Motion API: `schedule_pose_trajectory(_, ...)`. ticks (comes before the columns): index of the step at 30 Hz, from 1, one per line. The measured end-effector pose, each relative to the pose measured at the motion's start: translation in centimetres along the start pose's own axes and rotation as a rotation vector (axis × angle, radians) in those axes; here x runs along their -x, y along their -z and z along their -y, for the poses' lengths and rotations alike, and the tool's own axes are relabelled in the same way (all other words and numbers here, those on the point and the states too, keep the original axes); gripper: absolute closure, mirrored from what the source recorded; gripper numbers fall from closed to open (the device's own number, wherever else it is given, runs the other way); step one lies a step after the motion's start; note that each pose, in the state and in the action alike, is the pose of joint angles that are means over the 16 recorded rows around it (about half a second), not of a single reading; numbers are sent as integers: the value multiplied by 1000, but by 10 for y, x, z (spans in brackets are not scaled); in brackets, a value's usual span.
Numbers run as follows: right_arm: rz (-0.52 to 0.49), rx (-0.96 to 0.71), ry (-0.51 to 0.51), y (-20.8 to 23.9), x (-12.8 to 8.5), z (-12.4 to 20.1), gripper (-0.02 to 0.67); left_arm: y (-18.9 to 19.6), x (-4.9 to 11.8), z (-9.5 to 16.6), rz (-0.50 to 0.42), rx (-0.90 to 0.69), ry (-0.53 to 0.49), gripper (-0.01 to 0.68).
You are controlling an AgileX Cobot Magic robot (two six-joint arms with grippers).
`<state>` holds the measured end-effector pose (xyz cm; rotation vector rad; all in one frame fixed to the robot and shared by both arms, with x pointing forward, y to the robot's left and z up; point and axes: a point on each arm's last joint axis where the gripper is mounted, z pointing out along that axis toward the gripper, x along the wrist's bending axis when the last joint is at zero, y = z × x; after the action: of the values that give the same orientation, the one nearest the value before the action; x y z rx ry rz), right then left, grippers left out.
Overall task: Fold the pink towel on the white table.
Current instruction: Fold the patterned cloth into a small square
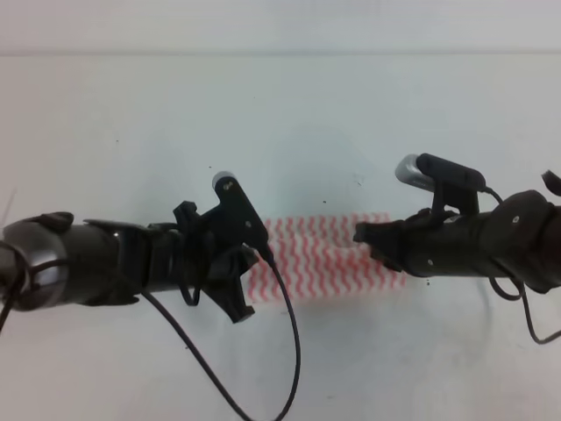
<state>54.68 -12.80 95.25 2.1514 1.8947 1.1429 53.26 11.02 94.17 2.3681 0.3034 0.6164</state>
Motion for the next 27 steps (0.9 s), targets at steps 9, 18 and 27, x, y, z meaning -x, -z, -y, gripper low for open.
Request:
schedule_pose_trajectory(9, -14, 15, -8, -4, -3, -13, 665, -6, -13, -8, -45, 0, -7, 675)
schedule_pose_trajectory(18, -6, 22, -17, -9, 1, -19, 665, -17, -18, -5, -62, -36, -14, 675)
schedule_pose_trajectory(27, 13, 22, -27, -13, 8, -21, 665, -21, -18, -2, -64, -51, -14, 675)
